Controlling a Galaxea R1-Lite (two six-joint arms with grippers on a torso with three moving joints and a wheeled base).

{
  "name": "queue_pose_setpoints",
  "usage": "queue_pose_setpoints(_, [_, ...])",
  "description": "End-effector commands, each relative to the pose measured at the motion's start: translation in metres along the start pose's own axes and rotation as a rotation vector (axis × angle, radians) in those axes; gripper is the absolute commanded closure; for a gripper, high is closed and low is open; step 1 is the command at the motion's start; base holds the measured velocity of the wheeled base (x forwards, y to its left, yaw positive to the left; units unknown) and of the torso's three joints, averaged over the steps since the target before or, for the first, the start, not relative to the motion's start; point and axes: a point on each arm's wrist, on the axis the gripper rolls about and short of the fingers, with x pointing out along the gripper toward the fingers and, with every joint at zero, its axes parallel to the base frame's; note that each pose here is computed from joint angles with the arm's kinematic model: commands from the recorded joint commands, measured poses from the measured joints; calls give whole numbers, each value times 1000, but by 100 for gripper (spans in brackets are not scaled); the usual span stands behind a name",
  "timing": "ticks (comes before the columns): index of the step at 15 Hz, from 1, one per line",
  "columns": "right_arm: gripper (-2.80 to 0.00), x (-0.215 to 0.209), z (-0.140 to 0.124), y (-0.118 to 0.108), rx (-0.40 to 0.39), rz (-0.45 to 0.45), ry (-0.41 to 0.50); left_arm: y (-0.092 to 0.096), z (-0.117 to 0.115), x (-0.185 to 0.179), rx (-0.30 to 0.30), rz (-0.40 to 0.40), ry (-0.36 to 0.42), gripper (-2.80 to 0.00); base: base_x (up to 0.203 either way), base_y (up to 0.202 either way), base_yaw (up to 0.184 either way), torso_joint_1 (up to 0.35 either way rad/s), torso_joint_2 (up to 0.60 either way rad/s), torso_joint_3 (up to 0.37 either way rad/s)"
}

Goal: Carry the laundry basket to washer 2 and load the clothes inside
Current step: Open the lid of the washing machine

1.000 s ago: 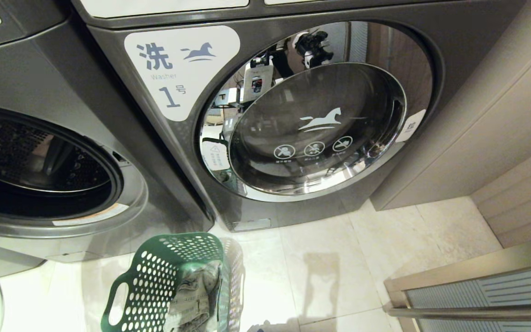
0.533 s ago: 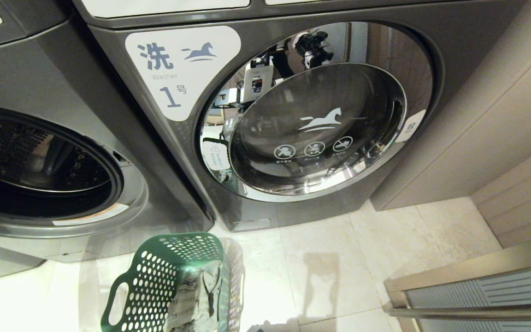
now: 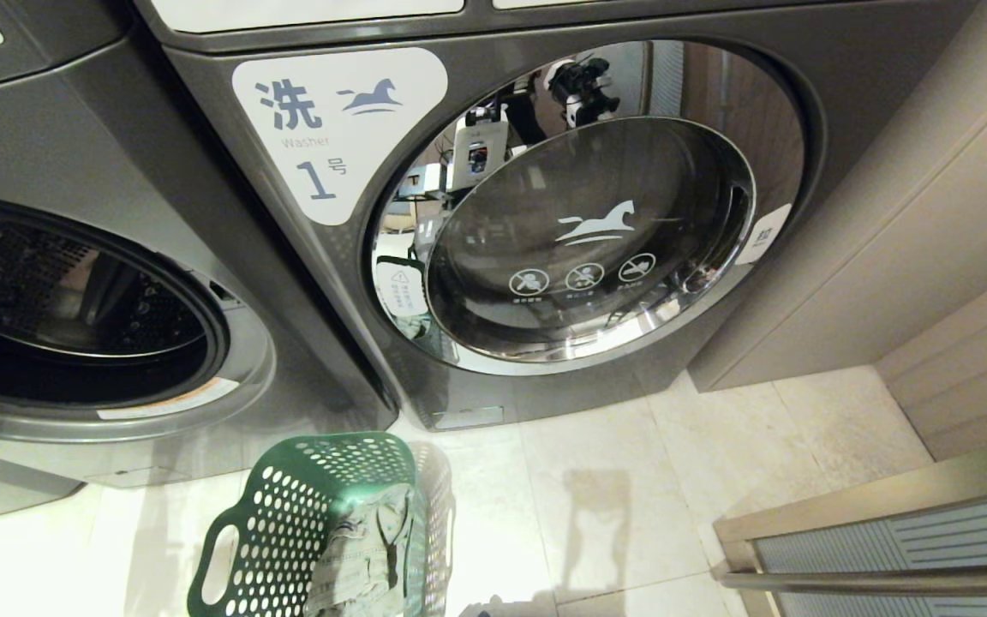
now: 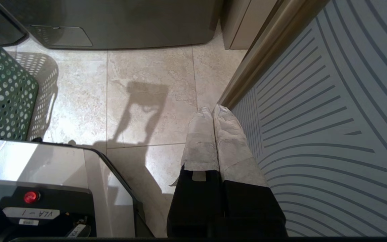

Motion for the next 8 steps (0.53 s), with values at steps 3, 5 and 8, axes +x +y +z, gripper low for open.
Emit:
queue_pose_setpoints(3, [0, 0, 0, 0, 0, 0, 2, 6, -4, 8, -1, 10, -4, 0, 0, 0, 0, 0, 0, 0])
queue_pose_setpoints(5, [0, 0, 0, 0, -1, 0, 2, 10, -2, 12, 3, 19, -18, 0, 0, 0, 0, 0, 0, 0])
queue_pose_setpoints(8, [0, 0, 0, 0, 0, 0, 2, 17, 4, 19, 16, 36, -62, 0, 0, 0, 0, 0, 0, 0])
